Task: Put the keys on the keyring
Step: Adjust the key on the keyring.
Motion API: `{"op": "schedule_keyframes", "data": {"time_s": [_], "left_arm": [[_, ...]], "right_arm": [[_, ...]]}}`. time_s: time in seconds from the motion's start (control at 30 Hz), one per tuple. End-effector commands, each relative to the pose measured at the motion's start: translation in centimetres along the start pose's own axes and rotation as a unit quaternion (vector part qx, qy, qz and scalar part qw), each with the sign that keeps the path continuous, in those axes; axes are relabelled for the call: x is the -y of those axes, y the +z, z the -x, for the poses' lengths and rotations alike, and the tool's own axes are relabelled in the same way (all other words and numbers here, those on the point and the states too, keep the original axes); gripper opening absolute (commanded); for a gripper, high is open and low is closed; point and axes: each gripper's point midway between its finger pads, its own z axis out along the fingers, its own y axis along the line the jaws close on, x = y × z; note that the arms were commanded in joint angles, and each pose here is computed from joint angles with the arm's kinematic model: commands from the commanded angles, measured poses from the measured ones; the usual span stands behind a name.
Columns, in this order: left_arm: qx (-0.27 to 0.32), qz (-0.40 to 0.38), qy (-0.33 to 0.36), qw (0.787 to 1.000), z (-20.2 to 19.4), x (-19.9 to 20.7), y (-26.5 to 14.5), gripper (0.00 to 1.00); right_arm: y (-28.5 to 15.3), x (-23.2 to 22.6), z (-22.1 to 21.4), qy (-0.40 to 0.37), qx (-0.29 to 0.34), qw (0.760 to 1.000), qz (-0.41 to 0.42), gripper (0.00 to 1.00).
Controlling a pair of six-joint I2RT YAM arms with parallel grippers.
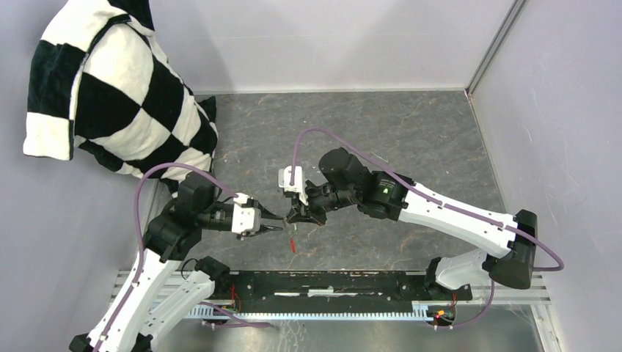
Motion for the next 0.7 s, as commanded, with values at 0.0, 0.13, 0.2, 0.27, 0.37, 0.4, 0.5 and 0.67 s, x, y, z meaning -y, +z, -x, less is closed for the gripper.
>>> {"op": "schedule_keyframes", "data": {"time_s": [0.0, 0.13, 0.2, 0.27, 0.37, 0.4, 0.5, 0.67], "left_arm": [[0.001, -0.004, 0.028, 1.000, 0.8, -0.2, -0.3, 0.31], [0.007, -0.016, 0.017, 1.000, 0.9, 0.0, 0.0, 0.29], [0.010, -0.022, 0.012, 1.000, 0.9, 0.1, 0.1, 0.29], [0.011, -0.025, 0.012, 1.000, 0.8, 0.1, 0.2, 0.27], [0.007, -0.023, 0.015, 1.000, 0.6, -0.1, 0.2, 0.23], [0.007, -0.018, 0.016, 1.000, 0.6, -0.2, 0.2, 0.21], [0.006, -0.008, 0.021, 1.000, 0.7, -0.6, 0.2, 0.10], [-0.003, 0.005, 0.038, 0.999, 0.3, -0.8, 0.0, 0.02]], "right_arm": [[-0.5, 0.3, 1.8, -0.023, 0.001, 1.000, -0.013, 0.01], [-0.1, 0.2, 2.0, -0.024, -0.002, 1.000, -0.010, 0.01], [0.1, 0.2, 2.3, -0.024, 0.000, 1.000, -0.010, 0.01], [0.2, 0.1, 2.6, -0.024, 0.005, 1.000, -0.007, 0.01], [0.5, -0.1, 3.0, -0.024, 0.011, 1.000, 0.000, 0.01], [0.6, -0.2, 3.1, -0.025, 0.011, 1.000, 0.002, 0.01], [0.8, -0.2, 2.9, -0.026, 0.007, 1.000, 0.005, 0.01], [0.4, -0.5, 3.3, -0.028, 0.016, 0.999, 0.006, 0.01]]}}
